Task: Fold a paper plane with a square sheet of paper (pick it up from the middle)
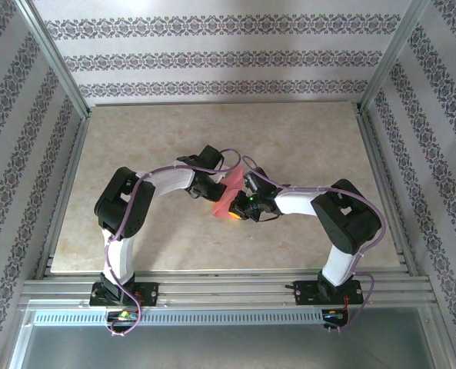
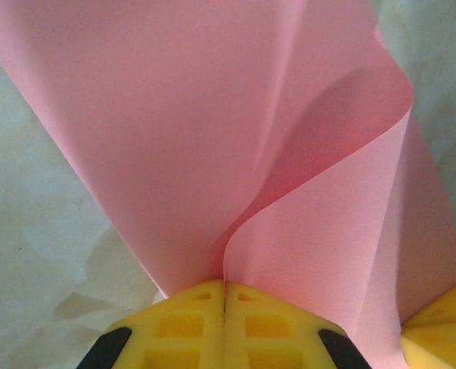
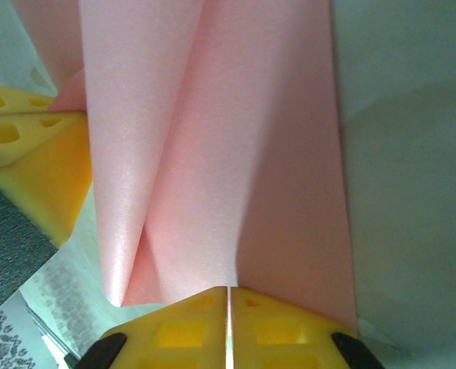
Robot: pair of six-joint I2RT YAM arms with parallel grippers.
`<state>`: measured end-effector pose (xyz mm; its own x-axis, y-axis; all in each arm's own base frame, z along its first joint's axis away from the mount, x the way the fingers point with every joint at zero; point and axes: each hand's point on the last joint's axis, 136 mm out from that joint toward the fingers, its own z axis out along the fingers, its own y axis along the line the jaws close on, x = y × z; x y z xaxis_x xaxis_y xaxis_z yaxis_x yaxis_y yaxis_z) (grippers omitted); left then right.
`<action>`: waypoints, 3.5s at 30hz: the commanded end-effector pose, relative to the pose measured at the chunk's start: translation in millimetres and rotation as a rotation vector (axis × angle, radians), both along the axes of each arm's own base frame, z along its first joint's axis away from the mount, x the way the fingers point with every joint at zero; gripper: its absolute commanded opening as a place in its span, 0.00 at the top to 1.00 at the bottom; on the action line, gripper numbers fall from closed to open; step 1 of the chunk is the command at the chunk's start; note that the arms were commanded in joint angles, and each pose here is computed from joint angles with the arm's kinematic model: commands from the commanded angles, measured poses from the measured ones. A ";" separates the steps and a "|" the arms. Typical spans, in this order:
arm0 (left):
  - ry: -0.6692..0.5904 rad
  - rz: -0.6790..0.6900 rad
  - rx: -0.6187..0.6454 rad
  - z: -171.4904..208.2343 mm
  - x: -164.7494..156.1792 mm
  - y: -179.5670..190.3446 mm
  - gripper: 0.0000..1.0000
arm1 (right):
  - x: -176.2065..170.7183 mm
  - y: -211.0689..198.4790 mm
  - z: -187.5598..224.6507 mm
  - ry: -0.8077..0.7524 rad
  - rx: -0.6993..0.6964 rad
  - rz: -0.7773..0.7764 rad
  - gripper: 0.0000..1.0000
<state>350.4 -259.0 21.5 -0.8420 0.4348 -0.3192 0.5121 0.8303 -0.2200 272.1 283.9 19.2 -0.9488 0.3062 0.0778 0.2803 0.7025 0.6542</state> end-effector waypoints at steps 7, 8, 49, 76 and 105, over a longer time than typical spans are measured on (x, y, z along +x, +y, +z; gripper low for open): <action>0.060 0.114 0.043 -6.7 -9.3 20.0 0.99 | 24.9 -1.0 80.0 -0.272 0.116 -0.007 0.76; 0.063 0.127 0.041 -6.4 -10.1 20.8 0.99 | 26.3 -1.0 80.0 -0.279 0.123 -0.015 0.77; 0.092 0.255 0.019 -11.4 -16.2 31.3 0.99 | 56.5 20.1 10.6 -0.152 0.098 -0.067 0.94; 0.091 0.256 0.028 -11.4 -16.7 34.0 0.99 | 43.3 6.1 -13.6 -0.083 0.042 -0.083 0.94; 0.110 0.229 0.019 -13.3 -20.6 31.5 0.99 | 60.5 17.6 12.0 -0.145 0.086 -0.058 0.94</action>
<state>340.9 -245.1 20.0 -0.9315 0.2341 -0.2783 0.3097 0.9118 -0.2698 329.0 300.5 35.6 -0.9287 0.3695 -0.0317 0.2195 0.6166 0.7560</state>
